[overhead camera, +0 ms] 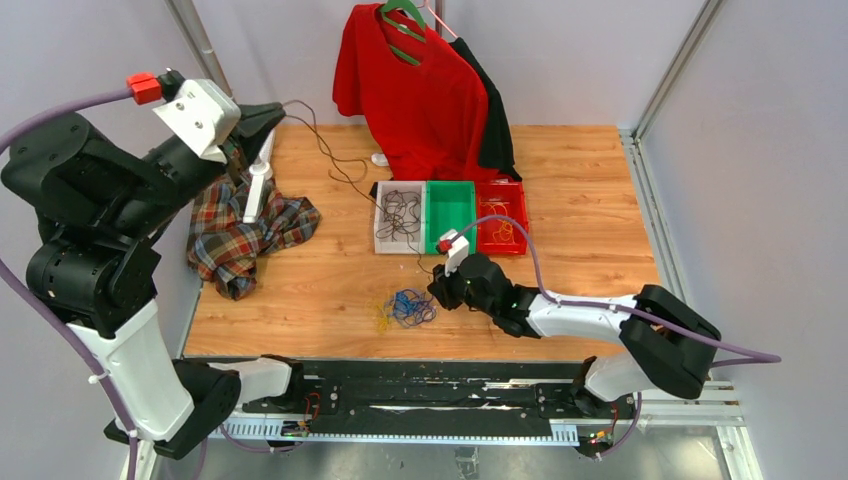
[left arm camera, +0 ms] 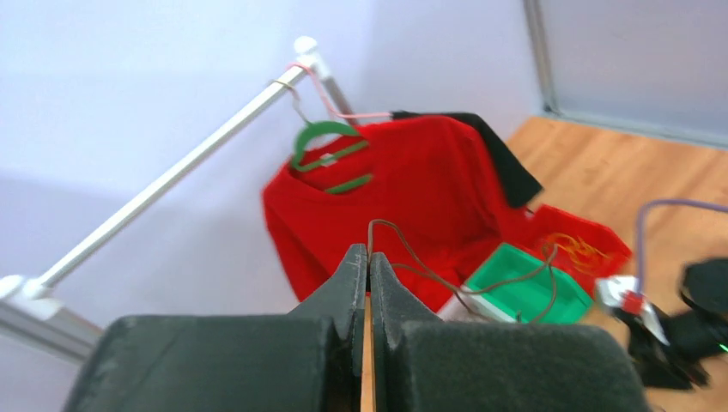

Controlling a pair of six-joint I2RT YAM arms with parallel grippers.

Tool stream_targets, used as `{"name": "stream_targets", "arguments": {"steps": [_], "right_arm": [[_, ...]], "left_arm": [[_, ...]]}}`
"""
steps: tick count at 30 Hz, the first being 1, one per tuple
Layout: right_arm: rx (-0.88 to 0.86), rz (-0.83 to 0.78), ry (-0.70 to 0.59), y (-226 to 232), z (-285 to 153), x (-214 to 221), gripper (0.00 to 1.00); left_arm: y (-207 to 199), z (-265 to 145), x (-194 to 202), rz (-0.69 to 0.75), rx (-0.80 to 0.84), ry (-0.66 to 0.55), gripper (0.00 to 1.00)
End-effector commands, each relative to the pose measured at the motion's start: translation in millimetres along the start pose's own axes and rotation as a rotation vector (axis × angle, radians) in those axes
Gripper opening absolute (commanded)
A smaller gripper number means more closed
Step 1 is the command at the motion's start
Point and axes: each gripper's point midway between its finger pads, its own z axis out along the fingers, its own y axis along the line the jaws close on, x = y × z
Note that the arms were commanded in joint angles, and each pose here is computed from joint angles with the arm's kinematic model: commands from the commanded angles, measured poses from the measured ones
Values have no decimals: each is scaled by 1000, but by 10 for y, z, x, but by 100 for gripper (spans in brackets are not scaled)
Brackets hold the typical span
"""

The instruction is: Untangle the cables

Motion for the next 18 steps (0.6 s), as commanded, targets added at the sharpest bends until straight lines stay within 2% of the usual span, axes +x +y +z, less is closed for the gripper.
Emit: {"name": "stream_targets", "arguments": {"steps": [1,5,9,12,15,18], "right_arm": [[63,-16,-3,-180,-73,2,22],[67,-7,-8,-201,-116,19,24],[49,-7,-16,-182,-170,33,39],[41,-1,-28,-176,-225,51,46],[43,2,-38,-189,-276,55,48],[59,1,-38,-231,-318,67,46]], "left_arm": [[450,-155,-516,86,-243,-171,0],[577,-206,-624,115,-323,-231,0],[717,-128,-494,82,-386,-200,0],[873,-117,-450,88,-473,-212,0],[894,-17,-384,92,-464,-200,0],[950,32,-385,70,-482,-213,0]]}}
